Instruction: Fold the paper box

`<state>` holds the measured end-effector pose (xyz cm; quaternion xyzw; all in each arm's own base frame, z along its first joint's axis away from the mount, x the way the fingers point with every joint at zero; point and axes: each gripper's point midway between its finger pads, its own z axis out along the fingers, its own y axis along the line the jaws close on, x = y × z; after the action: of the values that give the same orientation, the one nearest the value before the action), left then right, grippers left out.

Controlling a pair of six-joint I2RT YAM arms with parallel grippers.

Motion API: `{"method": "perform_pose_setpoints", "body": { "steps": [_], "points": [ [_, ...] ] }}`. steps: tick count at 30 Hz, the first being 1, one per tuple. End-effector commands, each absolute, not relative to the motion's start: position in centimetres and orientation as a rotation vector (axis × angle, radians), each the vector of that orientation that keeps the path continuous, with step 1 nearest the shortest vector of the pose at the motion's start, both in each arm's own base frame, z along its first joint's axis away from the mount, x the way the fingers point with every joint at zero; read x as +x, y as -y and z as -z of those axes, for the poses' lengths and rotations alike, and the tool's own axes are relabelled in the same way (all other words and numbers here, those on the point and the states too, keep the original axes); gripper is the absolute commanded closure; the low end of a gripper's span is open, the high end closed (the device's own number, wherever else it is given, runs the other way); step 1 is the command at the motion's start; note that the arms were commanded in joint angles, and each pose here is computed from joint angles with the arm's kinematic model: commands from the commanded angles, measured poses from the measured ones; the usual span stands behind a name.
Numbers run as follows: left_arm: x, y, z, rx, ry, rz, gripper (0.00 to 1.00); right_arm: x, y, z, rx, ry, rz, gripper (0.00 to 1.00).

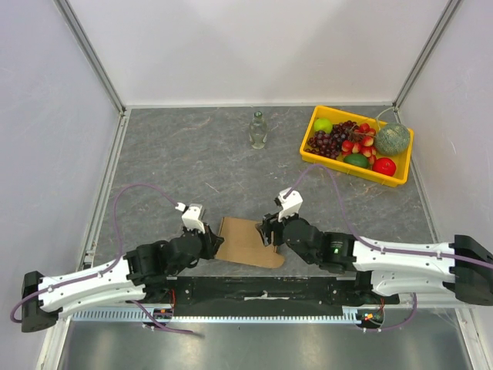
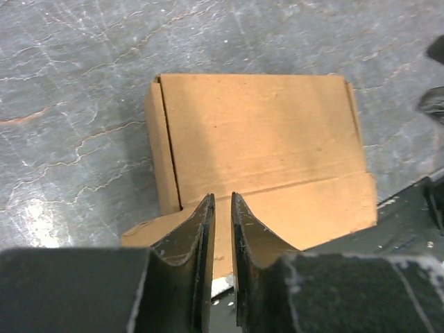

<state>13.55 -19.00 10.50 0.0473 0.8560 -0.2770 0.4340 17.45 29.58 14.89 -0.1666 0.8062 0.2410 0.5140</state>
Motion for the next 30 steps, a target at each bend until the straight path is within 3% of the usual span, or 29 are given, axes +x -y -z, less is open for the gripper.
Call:
{"method": "perform_pose_setpoints", "body": {
  "steps": [1,10,21,30],
  "points": [
    [15.5,19.3,-12.0,0.081,-2.063,0.64,0.78,17.1,-26.2,-13.2,-0.328,-2.035,-0.478,0.34],
    [17.7,19.4,-12.2,0.066,-2.031,0.677,0.77,15.0,-23.2,-9.5,-0.119,-2.169,-0.56,0.34],
    [20.6,17.7,-10.2,0.026,-2.114,0.616,0.75,14.7,-24.4,-8.0,0.009,-2.153,-0.749,0.32],
    [20.6,16.4,-8.3,-0.002,-2.174,0.588,0.83,14.9,-26.0,-7.4,0.029,-2.138,-0.897,0.35]
  ]
}}
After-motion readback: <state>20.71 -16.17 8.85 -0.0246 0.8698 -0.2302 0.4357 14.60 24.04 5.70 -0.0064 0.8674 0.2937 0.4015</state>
